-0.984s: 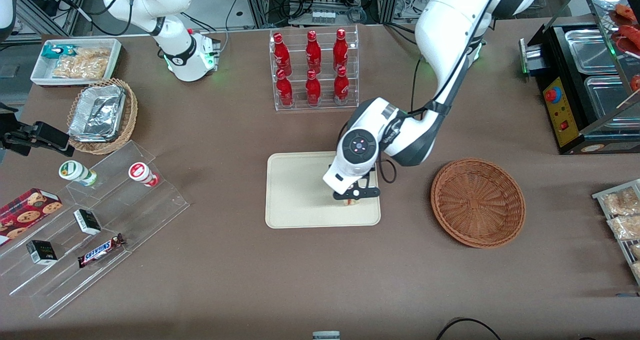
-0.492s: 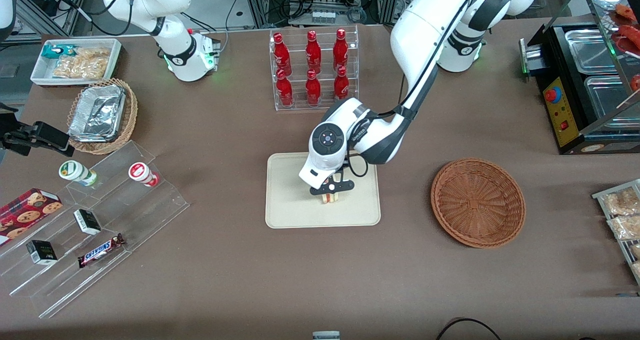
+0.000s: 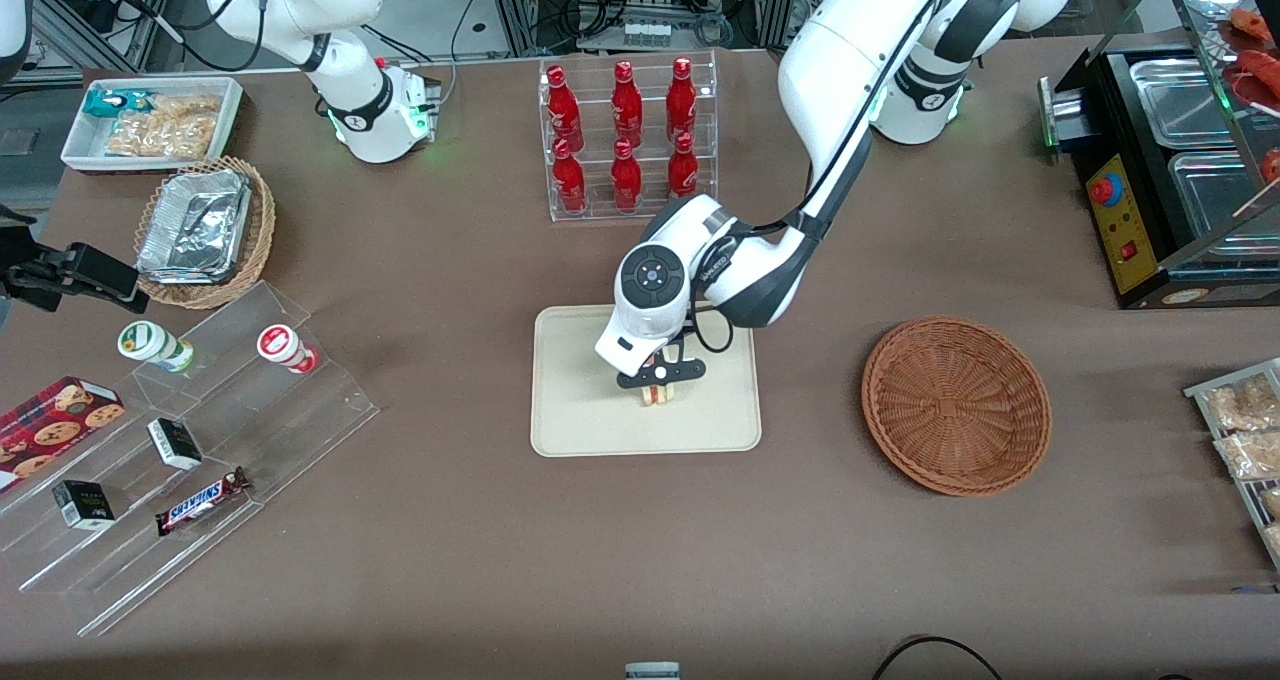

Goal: Place sandwich from basket to tray
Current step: 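Lower the sandwich onto the tray center and open the left gripper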

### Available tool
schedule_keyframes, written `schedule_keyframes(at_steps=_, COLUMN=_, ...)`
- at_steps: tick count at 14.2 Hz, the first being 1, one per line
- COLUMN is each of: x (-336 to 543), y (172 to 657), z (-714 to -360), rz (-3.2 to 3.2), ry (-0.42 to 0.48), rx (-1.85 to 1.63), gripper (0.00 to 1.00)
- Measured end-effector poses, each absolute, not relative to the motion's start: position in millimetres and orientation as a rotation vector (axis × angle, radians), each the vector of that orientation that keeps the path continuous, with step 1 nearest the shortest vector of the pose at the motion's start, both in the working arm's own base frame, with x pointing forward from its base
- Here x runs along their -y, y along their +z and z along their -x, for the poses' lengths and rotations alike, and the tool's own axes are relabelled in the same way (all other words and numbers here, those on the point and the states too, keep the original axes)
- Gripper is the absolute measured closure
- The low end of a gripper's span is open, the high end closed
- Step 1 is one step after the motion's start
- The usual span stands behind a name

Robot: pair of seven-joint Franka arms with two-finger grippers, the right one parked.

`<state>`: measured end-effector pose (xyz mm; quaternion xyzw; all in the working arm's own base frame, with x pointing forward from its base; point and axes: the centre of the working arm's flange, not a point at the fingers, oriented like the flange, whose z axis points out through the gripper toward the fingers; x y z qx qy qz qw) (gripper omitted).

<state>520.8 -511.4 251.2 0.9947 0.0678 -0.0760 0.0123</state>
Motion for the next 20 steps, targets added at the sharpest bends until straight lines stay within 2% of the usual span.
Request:
schedule_keyframes(at_steps=8, x=518, y=240, z=-521, rz=-3.079, ry=-0.188, rx=-0.143, gripper=0.85)
schedule_keyframes(at_steps=9, x=519, y=239, z=-520, rz=-3.080, ry=-0.189, rx=-0.135, gripper=0.78)
schedule_keyframes(at_steps=14, x=520, y=242, z=-521, rz=-3.079, ry=-0.180, rx=-0.111, gripper=0.30)
schedule_keyframes(at_steps=17, x=515, y=272, z=-525, rz=-3.092, ry=-0.183, rx=-0.112, gripper=0.01)
schedule_keyframes(at_steps=20, x=498, y=332, z=-531, rz=-3.121, ry=-0.183, rx=-0.134, gripper=0.00)
